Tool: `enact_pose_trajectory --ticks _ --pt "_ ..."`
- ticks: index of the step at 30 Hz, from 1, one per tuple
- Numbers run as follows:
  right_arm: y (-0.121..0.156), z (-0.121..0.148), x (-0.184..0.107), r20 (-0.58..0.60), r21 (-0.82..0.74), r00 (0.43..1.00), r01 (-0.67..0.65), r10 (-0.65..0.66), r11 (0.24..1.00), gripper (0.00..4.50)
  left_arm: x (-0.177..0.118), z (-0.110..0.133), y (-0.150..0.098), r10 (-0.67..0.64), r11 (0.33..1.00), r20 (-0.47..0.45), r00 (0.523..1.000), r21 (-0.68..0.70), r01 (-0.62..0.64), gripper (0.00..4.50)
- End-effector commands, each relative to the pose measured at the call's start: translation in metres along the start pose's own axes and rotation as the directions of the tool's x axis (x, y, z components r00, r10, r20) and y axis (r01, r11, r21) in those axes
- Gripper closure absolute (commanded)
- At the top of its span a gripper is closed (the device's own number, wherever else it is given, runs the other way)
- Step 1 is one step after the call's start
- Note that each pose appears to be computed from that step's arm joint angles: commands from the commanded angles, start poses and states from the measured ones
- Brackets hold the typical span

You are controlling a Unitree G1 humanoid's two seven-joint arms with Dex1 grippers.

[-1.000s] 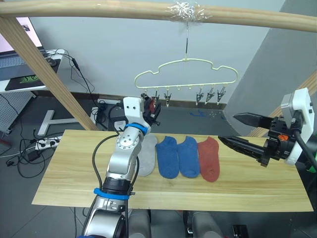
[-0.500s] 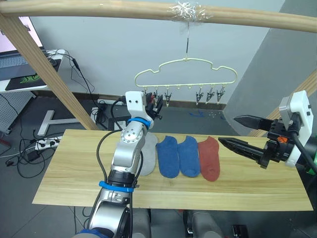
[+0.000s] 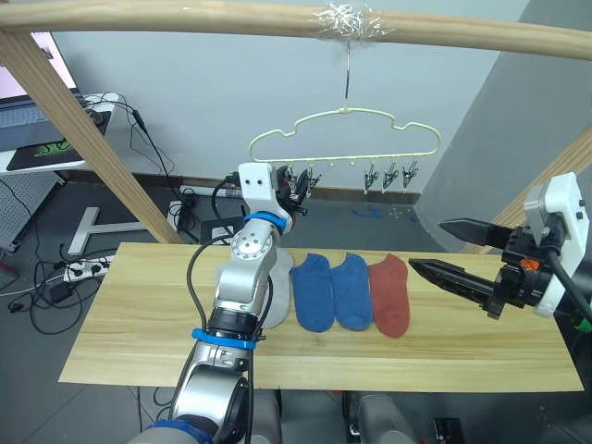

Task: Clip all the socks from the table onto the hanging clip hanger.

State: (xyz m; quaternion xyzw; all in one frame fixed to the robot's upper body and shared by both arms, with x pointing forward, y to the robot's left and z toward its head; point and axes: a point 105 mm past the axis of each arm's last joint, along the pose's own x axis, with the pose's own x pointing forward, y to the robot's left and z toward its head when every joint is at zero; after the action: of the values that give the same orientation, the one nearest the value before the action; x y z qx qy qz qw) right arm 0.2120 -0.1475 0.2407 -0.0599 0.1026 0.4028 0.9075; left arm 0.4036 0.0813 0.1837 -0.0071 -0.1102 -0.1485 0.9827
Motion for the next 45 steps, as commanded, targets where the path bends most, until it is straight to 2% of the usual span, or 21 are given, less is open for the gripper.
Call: enact_pose_trajectory --ticks 1,5,8,25,26,29,33,36,40,45 --pt "0.004 0.012 -0.003 0.047 -0.039 0.999 0.004 -0.002 0.999 0.0 0.002 0.013 -0.003 -0.008 1.0 0.047 0.999 -0.002 0.008 2.74" --pt "-0.001 0.014 -0.002 0.061 -0.035 0.998 0.033 -0.03 0.999 0.0 0.002 0.013 -0.004 -0.009 1.0 0.048 0.999 -0.005 0.009 3.83" --pt "-0.003 0.015 -0.001 0.069 -0.034 0.997 0.047 -0.044 0.998 0.0 0.002 0.013 -0.003 -0.007 1.0 0.048 0.999 -0.005 0.007 4.22" --pt "-0.005 0.014 0.007 0.073 -0.012 0.996 0.058 -0.057 0.998 0.0 0.002 0.014 -0.004 -0.027 0.999 0.031 0.999 -0.025 0.028 4.26" --pt "-0.004 0.007 0.012 0.044 -0.007 0.998 0.056 -0.055 0.998 0.0 0.002 0.015 -0.003 -0.031 0.999 0.028 0.999 -0.034 0.032 4.26" --pt "-0.022 -0.036 0.035 -0.144 -0.015 0.981 0.129 -0.13 0.992 0.0 0.003 0.016 -0.002 -0.045 0.996 0.006 0.999 -0.07 0.046 4.26" --pt "-0.054 -0.089 0.064 -0.308 0.027 0.926 0.239 -0.219 0.971 0.0 0.005 0.022 0.0 -0.051 0.995 0.003 0.999 -0.081 0.051 4.26" --pt "-0.069 -0.114 0.084 -0.371 0.042 0.897 0.275 -0.241 0.961 0.0 0.005 0.025 -0.001 -0.046 0.995 0.008 0.999 -0.087 0.047 4.26" --pt "-0.095 -0.147 0.102 -0.466 -0.007 0.831 0.339 -0.303 0.941 0.0 0.003 0.027 -0.004 -0.042 0.995 0.011 0.999 -0.095 0.043 4.26" --pt "-0.121 -0.169 0.115 -0.514 -0.046 0.784 0.382 -0.349 0.923 0.0 0.002 0.029 -0.006 -0.035 0.994 0.014 0.999 -0.102 0.036 4.26"
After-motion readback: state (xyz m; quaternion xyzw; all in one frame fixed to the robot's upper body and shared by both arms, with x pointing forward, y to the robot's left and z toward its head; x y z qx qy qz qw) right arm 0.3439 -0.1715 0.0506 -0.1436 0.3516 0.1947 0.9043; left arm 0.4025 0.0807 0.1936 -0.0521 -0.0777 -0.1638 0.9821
